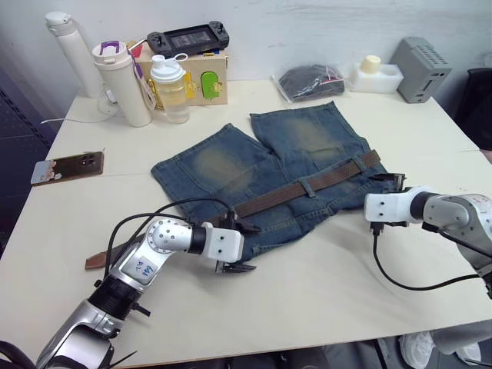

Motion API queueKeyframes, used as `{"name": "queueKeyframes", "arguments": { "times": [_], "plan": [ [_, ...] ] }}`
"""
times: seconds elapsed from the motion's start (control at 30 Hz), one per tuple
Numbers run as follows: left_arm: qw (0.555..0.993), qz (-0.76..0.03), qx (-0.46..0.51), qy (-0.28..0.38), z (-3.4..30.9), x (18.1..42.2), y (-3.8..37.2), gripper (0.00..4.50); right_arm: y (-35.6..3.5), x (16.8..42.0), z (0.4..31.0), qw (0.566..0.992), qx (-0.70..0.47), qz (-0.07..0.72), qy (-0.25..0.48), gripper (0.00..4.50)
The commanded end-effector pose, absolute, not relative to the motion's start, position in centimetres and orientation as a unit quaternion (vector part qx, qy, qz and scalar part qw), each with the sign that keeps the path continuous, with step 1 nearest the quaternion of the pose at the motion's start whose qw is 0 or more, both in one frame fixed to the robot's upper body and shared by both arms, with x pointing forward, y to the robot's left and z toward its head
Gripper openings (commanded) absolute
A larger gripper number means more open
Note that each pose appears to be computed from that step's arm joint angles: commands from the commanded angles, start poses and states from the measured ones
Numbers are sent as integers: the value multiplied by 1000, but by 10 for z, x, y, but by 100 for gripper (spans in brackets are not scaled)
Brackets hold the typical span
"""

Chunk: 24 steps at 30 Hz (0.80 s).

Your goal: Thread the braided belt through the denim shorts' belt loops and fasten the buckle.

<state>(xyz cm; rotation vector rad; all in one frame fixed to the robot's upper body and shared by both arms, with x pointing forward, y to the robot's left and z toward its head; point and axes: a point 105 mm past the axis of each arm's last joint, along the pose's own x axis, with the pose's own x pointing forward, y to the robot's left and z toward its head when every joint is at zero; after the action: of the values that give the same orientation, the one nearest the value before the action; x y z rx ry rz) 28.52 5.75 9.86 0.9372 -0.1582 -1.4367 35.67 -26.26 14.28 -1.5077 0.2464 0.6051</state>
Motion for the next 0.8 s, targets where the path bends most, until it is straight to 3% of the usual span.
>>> {"name": "queueKeyframes", "arguments": {
  "times": [0.03, 0.2, 0.27, 0.4, 0.5, 0.67, 0.8],
  "plan": [
    [649, -619, 438, -58, 88, 287, 69, 244, -267, 359, 128, 672, -679, 266, 129, 326],
    [656, -601, 455, -32, 90, 292, 107, 36, -260, 361, 128, 673, -679, 268, 119, 91],
    [661, -590, 463, -20, 93, 298, 126, 20, -255, 360, 130, 674, -678, 271, 113, 2],
    [654, -542, 528, 19, 94, 318, 180, 20, -235, 351, 134, 696, -647, 296, 104, 2],
    [645, -494, 581, 45, 102, 337, 218, 20, -205, 321, 128, 731, -558, 366, 144, 2],
    [610, -458, 643, 72, 103, 350, 250, 20, -186, 299, 125, 743, -520, 378, 187, 2],
    [615, -470, 630, 56, 104, 347, 248, 20, -181, 301, 125, 754, -524, 350, 185, 2]
  ]
}}
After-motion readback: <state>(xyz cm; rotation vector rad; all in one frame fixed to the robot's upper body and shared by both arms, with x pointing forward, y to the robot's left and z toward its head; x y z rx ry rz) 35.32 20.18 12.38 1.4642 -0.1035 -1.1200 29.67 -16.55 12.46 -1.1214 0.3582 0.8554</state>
